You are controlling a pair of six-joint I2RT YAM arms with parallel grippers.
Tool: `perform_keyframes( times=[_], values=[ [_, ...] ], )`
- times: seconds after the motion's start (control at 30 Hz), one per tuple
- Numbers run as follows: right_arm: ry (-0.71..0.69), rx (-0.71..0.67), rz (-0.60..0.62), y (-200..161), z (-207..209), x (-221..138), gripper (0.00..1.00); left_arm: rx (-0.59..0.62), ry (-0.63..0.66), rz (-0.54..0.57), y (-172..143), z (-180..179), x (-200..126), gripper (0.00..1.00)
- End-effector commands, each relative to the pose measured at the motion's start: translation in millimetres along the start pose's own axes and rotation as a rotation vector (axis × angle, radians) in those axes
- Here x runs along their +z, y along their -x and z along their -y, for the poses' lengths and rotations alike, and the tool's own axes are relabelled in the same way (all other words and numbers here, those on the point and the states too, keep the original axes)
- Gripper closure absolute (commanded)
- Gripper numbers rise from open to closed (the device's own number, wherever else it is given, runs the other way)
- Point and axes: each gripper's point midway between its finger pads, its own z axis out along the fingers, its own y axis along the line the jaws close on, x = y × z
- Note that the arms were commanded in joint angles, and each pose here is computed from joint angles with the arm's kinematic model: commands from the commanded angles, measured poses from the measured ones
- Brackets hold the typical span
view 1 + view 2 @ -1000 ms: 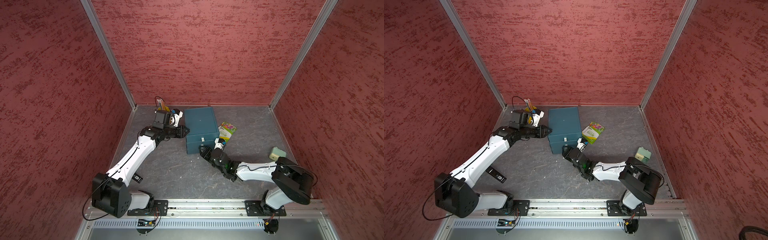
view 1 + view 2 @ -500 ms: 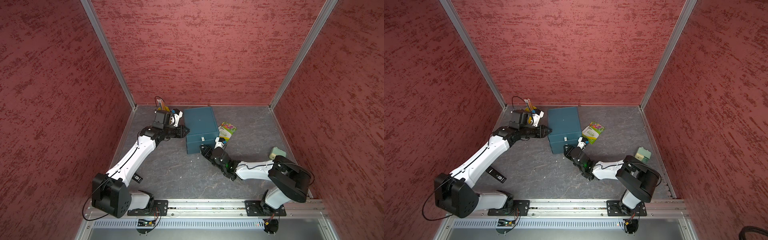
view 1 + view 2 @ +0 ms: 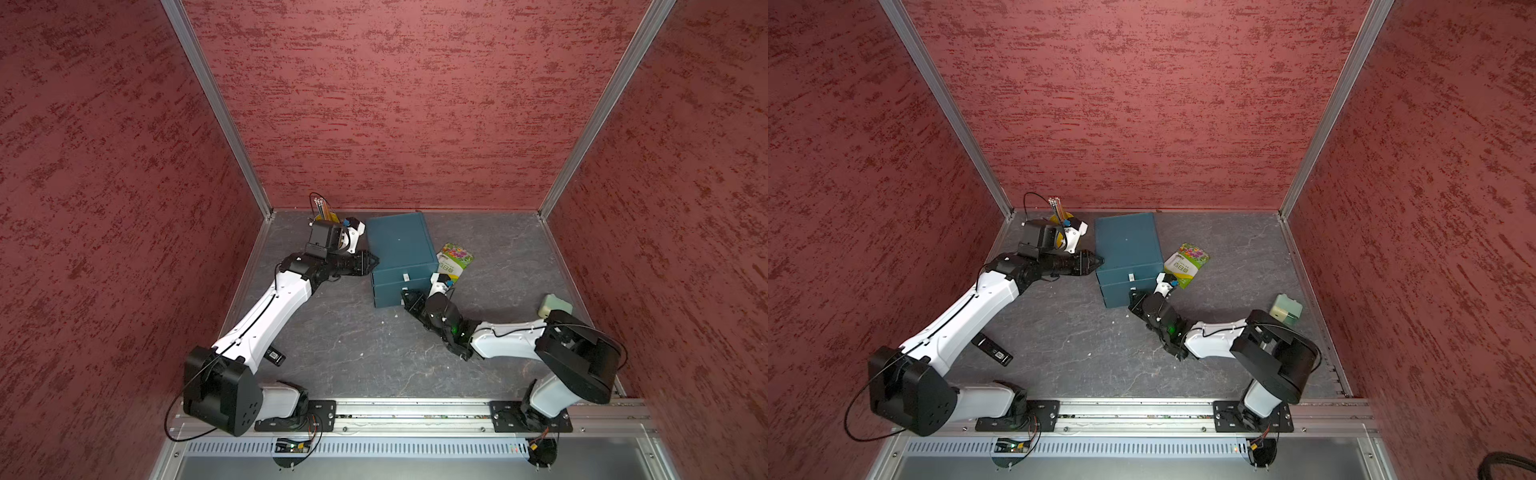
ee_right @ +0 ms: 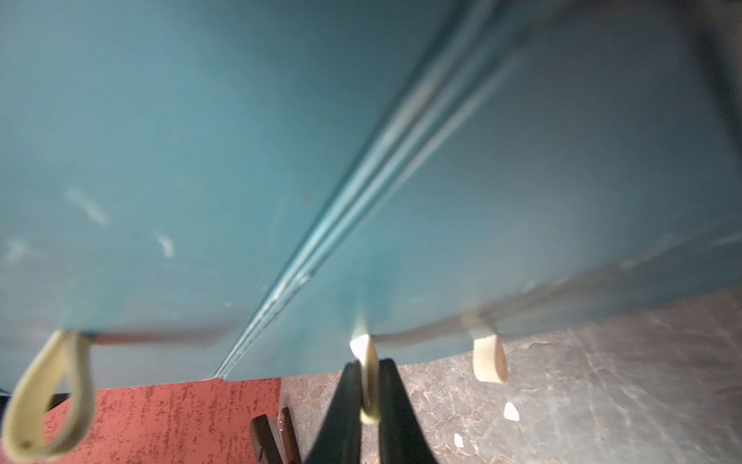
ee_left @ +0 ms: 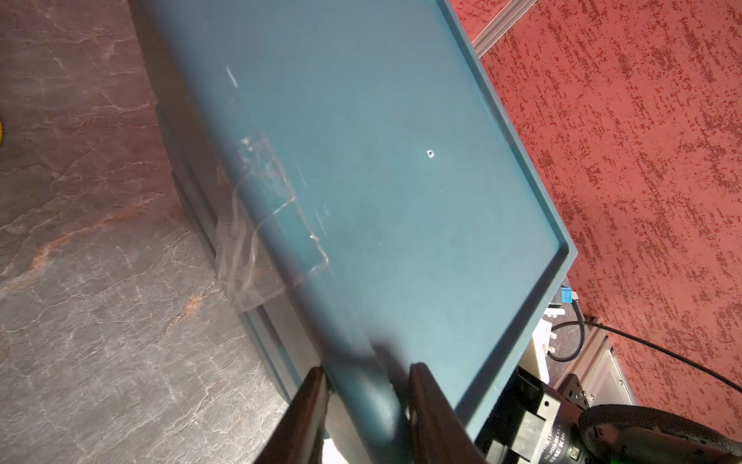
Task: Take the seed bags out of the drawer
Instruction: Open the drawer in the storage box.
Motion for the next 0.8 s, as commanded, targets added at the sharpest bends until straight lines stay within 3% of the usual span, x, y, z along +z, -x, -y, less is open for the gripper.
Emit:
perform_keyframes(
  times=[0.0, 0.13, 0.77],
  values=[
    [0.007, 0.007, 0.018, 9, 0, 2, 0.92, -0.054, 0.083, -0.240, -69, -27, 13, 0.64],
    [0.001, 0.003, 0.011, 9, 0, 2, 1.00, -0.052, 0.082, -0.240, -69, -27, 12, 0.64],
    [-0.056, -0.018, -0.079, -12, 3, -39, 1.00, -0.057, 0.077, -0.228, -67, -25, 15, 0.65]
  ],
)
